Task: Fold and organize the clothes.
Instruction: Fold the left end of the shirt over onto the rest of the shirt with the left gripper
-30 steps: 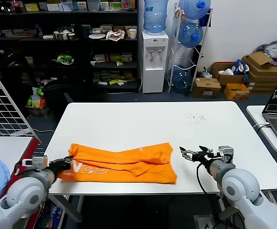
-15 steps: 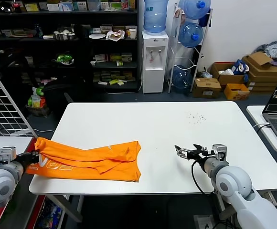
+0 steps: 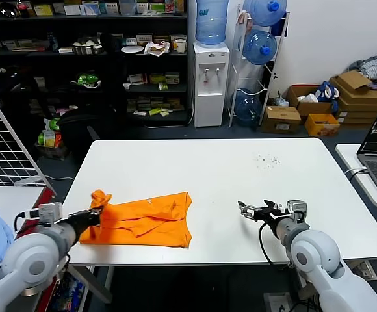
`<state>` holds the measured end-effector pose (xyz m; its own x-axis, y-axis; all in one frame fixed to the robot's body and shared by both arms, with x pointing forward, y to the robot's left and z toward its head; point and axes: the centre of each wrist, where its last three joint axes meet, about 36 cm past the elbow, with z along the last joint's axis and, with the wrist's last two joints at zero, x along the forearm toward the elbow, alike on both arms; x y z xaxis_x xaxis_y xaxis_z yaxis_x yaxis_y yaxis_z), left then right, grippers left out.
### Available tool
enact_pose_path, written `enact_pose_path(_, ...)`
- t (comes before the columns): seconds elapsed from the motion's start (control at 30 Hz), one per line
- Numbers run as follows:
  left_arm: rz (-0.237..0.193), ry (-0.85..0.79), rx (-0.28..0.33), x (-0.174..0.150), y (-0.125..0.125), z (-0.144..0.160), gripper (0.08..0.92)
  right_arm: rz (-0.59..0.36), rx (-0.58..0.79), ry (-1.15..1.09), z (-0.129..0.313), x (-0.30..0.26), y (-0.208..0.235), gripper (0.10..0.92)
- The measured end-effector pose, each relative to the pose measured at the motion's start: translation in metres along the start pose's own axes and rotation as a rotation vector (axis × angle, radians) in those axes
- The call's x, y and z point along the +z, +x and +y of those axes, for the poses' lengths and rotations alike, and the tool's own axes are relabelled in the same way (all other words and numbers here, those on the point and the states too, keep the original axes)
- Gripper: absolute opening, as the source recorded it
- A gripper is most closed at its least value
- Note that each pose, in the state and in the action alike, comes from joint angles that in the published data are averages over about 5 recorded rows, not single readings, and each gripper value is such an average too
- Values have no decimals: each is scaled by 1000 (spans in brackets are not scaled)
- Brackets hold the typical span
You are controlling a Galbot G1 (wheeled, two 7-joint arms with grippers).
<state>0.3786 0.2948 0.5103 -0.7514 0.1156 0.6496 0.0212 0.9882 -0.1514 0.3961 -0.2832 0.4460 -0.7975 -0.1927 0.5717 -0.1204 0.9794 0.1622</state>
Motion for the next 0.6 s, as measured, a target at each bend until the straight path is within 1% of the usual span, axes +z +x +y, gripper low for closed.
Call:
enact_pose_path(0.23,33,33,82,1,-18,-45,104,1,9,-9,2,2,0,921)
enact_pose_path(0.43,59,37,134,2,-30,-79,104,4,13,-12,2,3,-1,921)
enact_pose_path(0.6,70,35,168,2,-37,-101,104,7,13,-14,2,4,-2,921)
